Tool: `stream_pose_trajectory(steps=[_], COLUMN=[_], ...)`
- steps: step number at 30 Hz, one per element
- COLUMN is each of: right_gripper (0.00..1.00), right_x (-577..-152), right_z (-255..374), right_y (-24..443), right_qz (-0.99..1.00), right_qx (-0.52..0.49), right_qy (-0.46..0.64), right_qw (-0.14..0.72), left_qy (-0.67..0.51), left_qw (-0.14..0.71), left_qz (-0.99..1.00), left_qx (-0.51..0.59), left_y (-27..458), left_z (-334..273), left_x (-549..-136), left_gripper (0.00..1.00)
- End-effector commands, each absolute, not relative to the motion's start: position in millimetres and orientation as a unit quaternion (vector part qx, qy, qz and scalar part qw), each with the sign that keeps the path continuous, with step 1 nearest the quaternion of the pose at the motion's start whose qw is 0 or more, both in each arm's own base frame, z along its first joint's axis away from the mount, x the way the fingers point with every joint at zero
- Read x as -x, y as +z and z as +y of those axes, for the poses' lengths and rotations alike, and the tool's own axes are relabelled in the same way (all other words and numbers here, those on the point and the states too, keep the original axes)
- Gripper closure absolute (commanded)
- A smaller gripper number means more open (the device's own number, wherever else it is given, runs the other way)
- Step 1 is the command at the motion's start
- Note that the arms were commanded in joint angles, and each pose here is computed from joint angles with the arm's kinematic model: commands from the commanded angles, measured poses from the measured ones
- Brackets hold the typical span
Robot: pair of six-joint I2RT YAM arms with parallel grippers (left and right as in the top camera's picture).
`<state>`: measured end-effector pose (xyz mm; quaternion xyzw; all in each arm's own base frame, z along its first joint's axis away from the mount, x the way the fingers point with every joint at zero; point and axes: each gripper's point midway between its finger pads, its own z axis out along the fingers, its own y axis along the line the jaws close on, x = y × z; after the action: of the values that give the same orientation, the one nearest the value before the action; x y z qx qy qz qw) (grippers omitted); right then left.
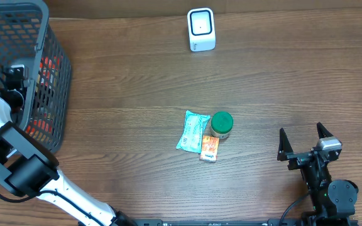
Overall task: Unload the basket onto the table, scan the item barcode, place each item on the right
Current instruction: 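Grasp the red-and-yellow pasta package in the basket with the left gripper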
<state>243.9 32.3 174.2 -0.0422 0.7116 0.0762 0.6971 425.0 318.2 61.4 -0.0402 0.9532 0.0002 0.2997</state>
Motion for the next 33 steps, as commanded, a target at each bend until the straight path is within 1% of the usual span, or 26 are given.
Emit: stream_pose_trajectory(steps=[1,8,10,11,12,13,14,15,16,17,19,20,22,25,27,30,33], right_gripper=[0.00,0.00,0.00,0.00,0.00,0.00,0.00,0.00,0.00,0.00,0.00,0.00,0.00,0.00,0.00,0.00,0.00], right_x=[-244.0,-244.0,-244.0,-244.0,-244.0,-244.0,-244.0,-244.0,-244.0,-244.0,-244.0,-244.0,-244.0,-244.0,-244.0,-244.0,-244.0], right_z=[32.3,32.3,32.3,32.3,32.3,32.3,32.3,32.3,32.3,32.3,32.3,32.3,32.3,32.3,32.3,32.3,32.3], right_y=[171.6,171.6,171.6,171.6,171.6,171.6,171.6,171.6,171.6,171.6,171.6,171.6,171.6,171.6,171.6,171.6,171.6], right_qz=[0.711,0.711,0.711,0.711,0.711,0.711,0.711,0.711,0.711,0.711,0.711,0.711,0.711,0.711,0.711,0.711,0.711], right_qx=[0.043,0.043,0.043,0.043,0.043,0.043,0.043,0.043,0.043,0.043,0.043,0.043,0.043,0.043,0.043,0.043,0.043], right_qy=[0.076,0.076,0.076,0.076,0.076,0.076,0.076,0.076,0.076,0.076,0.076,0.076,0.076,0.076,0.076,0.076,0.076], right_qw=[0.697,0.697,0.697,0.697,0.697,0.697,0.697,0.697,0.697,0.697,0.697,0.697,0.697,0.697,0.697,0.697,0.697], left_qy=[-0.013,-0.012,-0.011,-0.011,-0.009,-0.004,0.000,0.005,0.007,0.007,0.007,0.009,0.012,0.018,0.026,0.052,0.088], left_qw=[0.298,0.302,0.302,0.301,0.299,0.296,0.293,0.290,0.288,0.288,0.289,0.290,0.293,0.306,0.322,0.356,0.399], left_qz=[0.954,0.953,0.953,0.953,0.954,0.955,0.956,0.957,0.957,0.957,0.957,0.957,0.956,0.951,0.945,0.932,0.912], left_qx=[0.023,0.016,0.016,0.016,0.017,0.018,0.020,0.021,0.022,0.022,0.022,0.022,0.024,0.041,0.050,0.048,0.036], left_y=[46.1,18.2,12.7,11.2,10.2,9.5,9.0,8.4,8.0,7.9,8.7,10.0,13.6,29.8,49.4,93.4,151.7], left_z=[303.6,291.4,289.9,289.5,290.1,292.0,293.6,295.1,296.3,296.4,296.5,297.7,299.6,305.6,310.7,319.2,324.7], left_x=[-423.7,-421.7,-419.7,-419.0,-418.3,-416.9,-416.1,-415.1,-414.2,-414.2,-414.8,-415.5,-417.5,-422.5,-428.1,-437.4,-443.2], left_gripper=[0.00,0.00,0.02,0.05,0.12,0.21,0.33,0.41,0.47,0.50,0.51,0.58,0.61,0.67,0.70,0.76,0.78])
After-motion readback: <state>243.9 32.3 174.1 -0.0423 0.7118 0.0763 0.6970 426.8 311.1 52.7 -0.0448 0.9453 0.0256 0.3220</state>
